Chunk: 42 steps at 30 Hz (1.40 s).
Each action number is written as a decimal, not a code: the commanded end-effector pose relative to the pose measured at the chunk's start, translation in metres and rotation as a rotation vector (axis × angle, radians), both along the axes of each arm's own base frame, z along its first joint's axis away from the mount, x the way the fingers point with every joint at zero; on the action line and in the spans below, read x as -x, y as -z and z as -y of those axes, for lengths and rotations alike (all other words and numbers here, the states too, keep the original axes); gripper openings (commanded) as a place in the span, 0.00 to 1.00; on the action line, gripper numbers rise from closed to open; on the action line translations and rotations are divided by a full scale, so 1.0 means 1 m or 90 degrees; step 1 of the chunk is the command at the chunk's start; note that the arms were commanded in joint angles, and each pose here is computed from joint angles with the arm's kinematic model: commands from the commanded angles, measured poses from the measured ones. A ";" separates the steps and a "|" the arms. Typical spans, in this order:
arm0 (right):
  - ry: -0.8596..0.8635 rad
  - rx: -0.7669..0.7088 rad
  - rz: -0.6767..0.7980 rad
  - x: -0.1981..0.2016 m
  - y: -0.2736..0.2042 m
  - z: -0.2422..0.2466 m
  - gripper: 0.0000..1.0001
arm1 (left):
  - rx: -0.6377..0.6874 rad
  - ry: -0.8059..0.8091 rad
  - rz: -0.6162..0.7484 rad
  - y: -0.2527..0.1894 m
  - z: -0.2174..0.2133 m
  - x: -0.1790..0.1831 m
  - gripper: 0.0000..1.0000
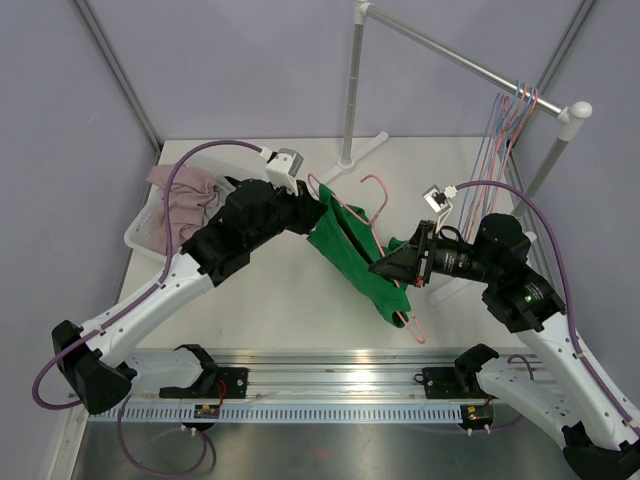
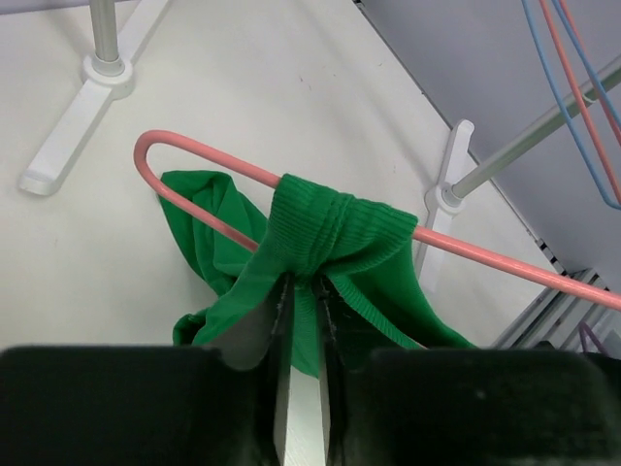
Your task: Remove the tank top from the hanger
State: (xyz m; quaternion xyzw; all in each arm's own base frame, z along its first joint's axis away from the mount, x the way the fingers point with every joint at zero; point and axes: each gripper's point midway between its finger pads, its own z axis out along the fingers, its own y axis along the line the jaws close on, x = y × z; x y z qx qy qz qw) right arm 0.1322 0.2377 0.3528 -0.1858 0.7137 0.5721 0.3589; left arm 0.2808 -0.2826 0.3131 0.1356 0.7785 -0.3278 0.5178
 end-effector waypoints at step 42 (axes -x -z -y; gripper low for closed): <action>-0.018 -0.011 0.053 0.013 -0.007 0.005 0.00 | 0.049 0.044 0.072 -0.004 0.023 0.014 0.21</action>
